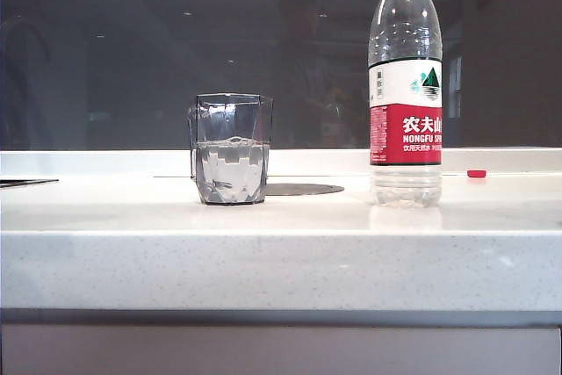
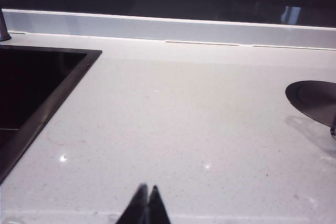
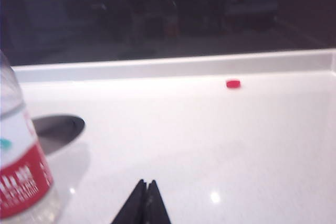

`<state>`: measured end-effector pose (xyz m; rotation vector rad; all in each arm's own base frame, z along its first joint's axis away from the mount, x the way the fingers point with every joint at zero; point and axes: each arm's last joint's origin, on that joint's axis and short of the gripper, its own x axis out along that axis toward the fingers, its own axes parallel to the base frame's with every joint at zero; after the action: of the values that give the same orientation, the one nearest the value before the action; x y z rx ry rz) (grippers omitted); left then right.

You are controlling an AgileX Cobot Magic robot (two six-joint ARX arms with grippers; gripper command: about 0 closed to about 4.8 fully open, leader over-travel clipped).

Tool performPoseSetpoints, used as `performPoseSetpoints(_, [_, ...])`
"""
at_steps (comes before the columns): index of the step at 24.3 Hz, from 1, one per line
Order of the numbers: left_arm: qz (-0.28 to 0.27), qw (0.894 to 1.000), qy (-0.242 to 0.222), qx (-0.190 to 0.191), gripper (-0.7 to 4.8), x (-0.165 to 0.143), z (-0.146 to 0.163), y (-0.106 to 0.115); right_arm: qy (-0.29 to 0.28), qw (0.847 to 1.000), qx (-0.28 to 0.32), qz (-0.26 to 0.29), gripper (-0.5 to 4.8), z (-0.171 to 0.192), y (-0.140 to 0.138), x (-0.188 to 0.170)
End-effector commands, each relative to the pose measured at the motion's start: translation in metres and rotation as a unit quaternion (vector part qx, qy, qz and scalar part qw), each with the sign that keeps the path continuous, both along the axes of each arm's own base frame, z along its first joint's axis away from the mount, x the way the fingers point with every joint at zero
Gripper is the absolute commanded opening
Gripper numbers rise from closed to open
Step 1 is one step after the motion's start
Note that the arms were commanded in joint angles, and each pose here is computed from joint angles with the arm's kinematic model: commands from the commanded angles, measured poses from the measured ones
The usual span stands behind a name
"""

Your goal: Pick up the mineral water bottle on the table and pour water into the mug until it's half full.

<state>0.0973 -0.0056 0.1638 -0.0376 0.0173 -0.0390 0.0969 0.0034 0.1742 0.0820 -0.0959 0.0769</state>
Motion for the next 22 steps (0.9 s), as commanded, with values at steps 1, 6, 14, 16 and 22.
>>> performPoseSetpoints(1, [-0.002,1.0,-0.004,0.001,-0.04,-0.0001,0.0015,0.0,0.016,1.0,-0.018,-0.007,-0.01,-0.0043,-0.0003,0.0003])
performPoseSetpoints(6, [-0.002,1.0,-0.004,0.001,-0.04,-0.0001,0.0015,0.0,0.025,0.999,-0.031,-0.016,-0.01,-0.0061,-0.0018,0.0005])
performPoseSetpoints(14, [-0.002,1.0,-0.004,0.001,-0.04,-0.0001,0.0015,0.0,0.026,0.998,-0.042,-0.047,-0.01,-0.0061,-0.0035,0.0005])
performPoseSetpoints(16, [-0.002,1.0,-0.004,0.001,-0.04,-0.0001,0.0015,0.0,0.024,0.998,-0.041,-0.047,-0.01,-0.0059,-0.0033,0.0005])
performPoseSetpoints(22, [-0.002,1.0,-0.004,0.001,-0.04,-0.0001,0.0015,0.0,0.007,0.998,-0.04,-0.046,-0.01,-0.0024,-0.0029,0.0003])
